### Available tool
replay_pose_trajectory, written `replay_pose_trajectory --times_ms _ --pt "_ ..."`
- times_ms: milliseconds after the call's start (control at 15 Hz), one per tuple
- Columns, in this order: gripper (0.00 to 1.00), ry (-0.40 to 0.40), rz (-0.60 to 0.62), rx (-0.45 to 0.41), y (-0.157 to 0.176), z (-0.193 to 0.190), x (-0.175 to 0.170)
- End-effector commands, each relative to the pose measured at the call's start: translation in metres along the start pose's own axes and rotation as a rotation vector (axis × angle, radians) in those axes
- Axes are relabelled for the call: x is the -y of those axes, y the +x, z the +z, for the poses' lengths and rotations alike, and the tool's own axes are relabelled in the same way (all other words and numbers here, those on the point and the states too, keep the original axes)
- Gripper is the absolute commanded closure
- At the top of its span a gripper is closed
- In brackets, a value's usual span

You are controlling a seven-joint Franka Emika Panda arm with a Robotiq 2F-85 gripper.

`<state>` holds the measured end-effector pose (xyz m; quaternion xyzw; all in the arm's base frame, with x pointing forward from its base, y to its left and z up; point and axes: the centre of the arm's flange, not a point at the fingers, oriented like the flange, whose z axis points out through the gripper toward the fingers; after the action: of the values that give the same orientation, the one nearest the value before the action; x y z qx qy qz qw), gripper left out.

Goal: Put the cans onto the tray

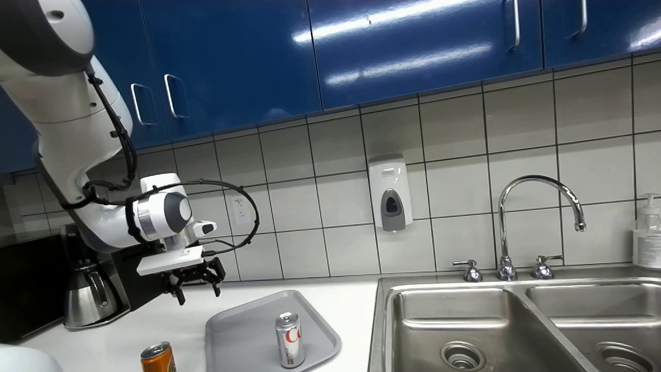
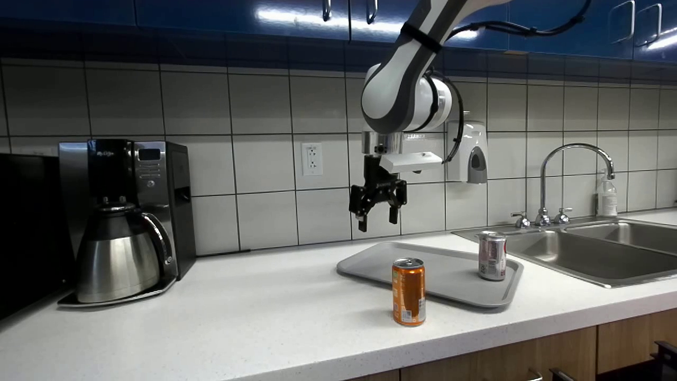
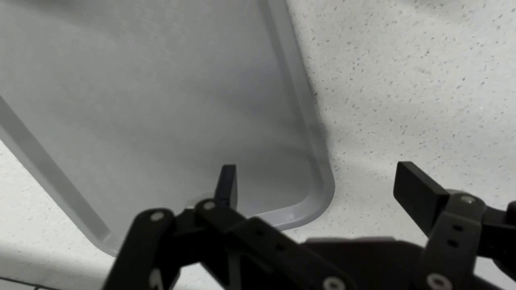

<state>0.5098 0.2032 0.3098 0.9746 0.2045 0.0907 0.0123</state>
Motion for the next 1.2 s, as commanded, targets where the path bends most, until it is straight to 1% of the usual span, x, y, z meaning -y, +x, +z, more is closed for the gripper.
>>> replay_pose_trajectory --times_ms 0,600,733,1133 --pt "0.00 0.032 -0.066 0.013 -0.023 -0.014 0.011" --pt "0.00 0.087 -0.175 0.056 -0.069 -0.017 0.026" --pt "0.00 0.100 -0.208 0.064 -0.076 -0.016 0.032" --pt "0.00 0.100 -0.292 0.085 -0.085 -0.009 0.052"
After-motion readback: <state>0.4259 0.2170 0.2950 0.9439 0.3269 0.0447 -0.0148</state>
